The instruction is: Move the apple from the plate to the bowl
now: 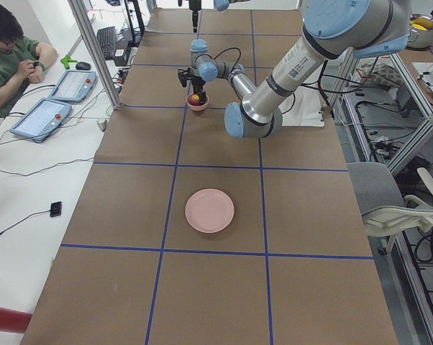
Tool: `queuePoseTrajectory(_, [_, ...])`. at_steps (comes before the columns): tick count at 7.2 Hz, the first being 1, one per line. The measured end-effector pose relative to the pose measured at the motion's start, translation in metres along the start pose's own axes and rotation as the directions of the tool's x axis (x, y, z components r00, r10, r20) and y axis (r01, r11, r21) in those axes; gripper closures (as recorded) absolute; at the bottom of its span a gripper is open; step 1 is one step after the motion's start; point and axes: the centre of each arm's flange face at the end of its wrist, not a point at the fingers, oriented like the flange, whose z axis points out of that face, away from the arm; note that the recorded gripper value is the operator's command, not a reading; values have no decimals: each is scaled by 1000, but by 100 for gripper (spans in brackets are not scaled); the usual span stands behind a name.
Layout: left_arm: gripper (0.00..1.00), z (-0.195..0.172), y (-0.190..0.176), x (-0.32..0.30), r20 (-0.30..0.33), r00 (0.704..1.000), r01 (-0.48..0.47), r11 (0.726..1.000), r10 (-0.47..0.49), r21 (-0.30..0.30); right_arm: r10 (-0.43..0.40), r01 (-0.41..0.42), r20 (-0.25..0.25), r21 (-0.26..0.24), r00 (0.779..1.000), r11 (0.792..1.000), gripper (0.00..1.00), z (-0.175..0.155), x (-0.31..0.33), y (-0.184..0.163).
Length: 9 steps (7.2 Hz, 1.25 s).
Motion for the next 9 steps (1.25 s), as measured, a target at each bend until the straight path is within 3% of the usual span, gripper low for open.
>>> queuePoseTrajectory(3, [2, -12, 0, 3, -20, 1000, -12, 1000, 12, 3, -1, 1, -4, 7, 1000, 1000, 0, -1, 1, 0])
queuePoseTrajectory(6, [2, -67, -35, -34, -72, 981, -175, 982, 180, 68, 11, -10, -12, 46, 1000, 999, 0, -16, 10, -7])
queuePoseTrajectory(7, [2, -85, -54, -67, -49, 966, -248, 964, 253, 95, 14, -13, -16, 57, 1000, 998, 0, -20, 13, -8])
queuePoseTrajectory(9, [2, -121, -101, -158, 60, 889, -458, 880, 454, 127, 31, -27, -49, 76, 998, 997, 0, -21, 27, -9])
